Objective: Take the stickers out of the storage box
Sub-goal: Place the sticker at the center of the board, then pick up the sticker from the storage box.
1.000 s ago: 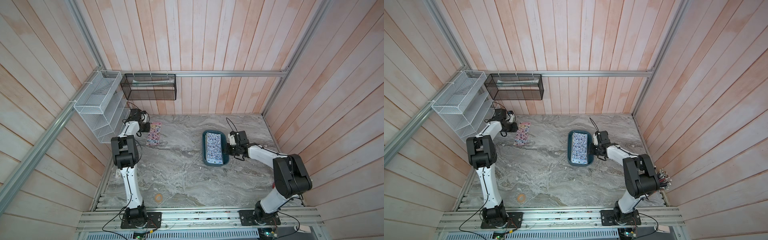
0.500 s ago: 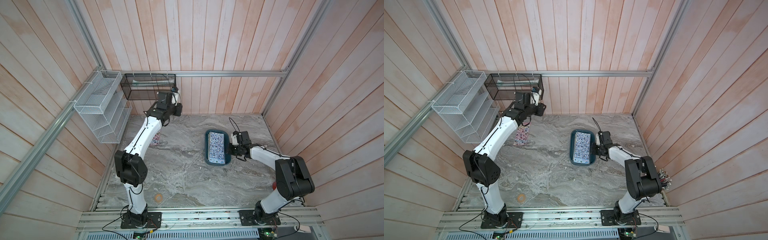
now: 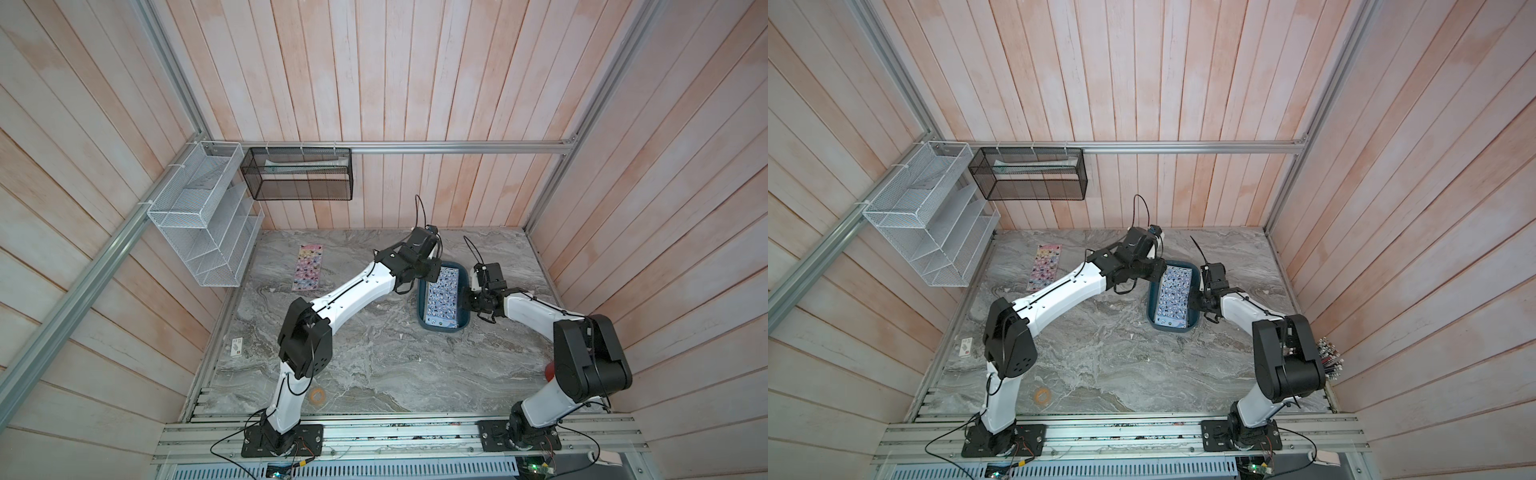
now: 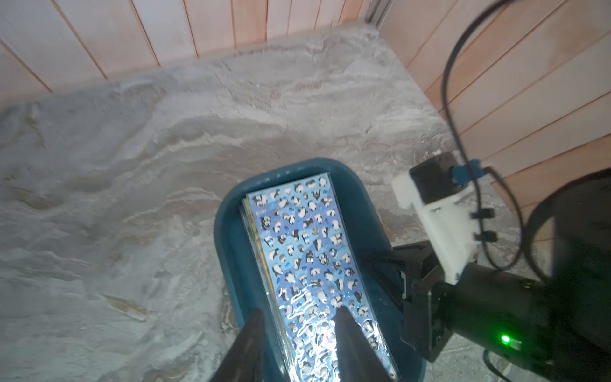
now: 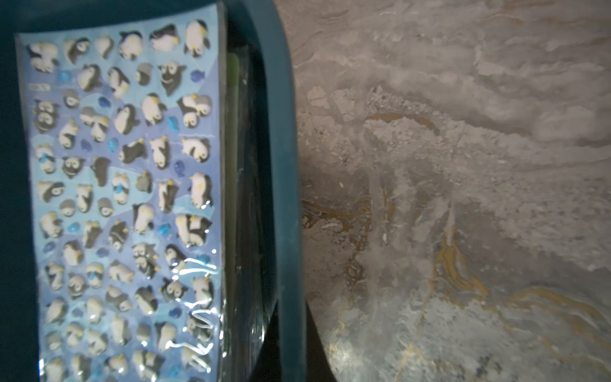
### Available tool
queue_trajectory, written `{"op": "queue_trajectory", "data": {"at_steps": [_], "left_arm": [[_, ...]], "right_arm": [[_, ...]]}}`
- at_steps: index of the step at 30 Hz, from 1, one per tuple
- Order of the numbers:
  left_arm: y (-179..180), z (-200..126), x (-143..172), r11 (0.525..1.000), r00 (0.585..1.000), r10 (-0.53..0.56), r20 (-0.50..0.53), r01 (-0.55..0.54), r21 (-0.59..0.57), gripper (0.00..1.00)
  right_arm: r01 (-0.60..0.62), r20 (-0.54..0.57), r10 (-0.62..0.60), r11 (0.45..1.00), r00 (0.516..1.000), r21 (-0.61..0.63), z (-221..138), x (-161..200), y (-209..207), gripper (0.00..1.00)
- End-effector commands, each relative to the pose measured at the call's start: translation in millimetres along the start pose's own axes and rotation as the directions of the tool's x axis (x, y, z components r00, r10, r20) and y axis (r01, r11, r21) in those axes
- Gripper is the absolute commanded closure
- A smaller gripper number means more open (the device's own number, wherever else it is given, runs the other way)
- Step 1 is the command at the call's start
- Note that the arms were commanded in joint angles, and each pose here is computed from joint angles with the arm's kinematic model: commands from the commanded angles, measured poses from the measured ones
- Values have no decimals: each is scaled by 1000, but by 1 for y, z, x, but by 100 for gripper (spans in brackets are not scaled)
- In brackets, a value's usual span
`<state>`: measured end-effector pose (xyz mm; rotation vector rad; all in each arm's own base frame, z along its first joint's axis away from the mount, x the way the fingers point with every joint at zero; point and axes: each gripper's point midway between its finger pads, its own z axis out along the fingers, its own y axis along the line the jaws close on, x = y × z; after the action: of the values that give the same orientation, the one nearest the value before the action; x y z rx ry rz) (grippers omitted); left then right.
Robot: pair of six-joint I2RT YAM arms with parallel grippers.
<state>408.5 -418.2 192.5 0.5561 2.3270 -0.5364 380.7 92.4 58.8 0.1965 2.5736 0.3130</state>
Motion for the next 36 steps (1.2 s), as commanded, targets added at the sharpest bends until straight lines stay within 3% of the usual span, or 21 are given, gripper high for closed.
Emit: {"op": "queue_trajectory", "data": {"at_steps": [1, 6, 12, 21, 26, 36], "left_arm": [[-5, 16, 9, 999, 999, -40, -29, 40, -20, 62], [-9, 41, 26, 998, 997, -49, -58, 46, -39, 62], [-9, 55, 32, 998, 998, 11, -69, -15, -62, 51], [-2, 77, 51, 993, 991, 20, -129, -34, -111, 49], [-1, 87, 53, 992, 991, 18, -136, -34, -119, 41], [0, 101, 61, 993, 988, 10, -156, -28, -117, 44]], "right_arm": [[-2, 76, 1, 1000, 997, 17, -16, -27, -4, 100], [-7, 79, 6, 1000, 997, 18, -19, -28, -7, 100], [-7, 82, 7, 1000, 997, -1, -18, -29, -4, 100], [-10, 87, 11, 1000, 996, -11, -19, -29, -2, 100], [-13, 93, 14, 1000, 996, -13, -19, -30, -2, 100], [-16, 96, 17, 1000, 995, -21, -18, -31, -1, 100]]}}
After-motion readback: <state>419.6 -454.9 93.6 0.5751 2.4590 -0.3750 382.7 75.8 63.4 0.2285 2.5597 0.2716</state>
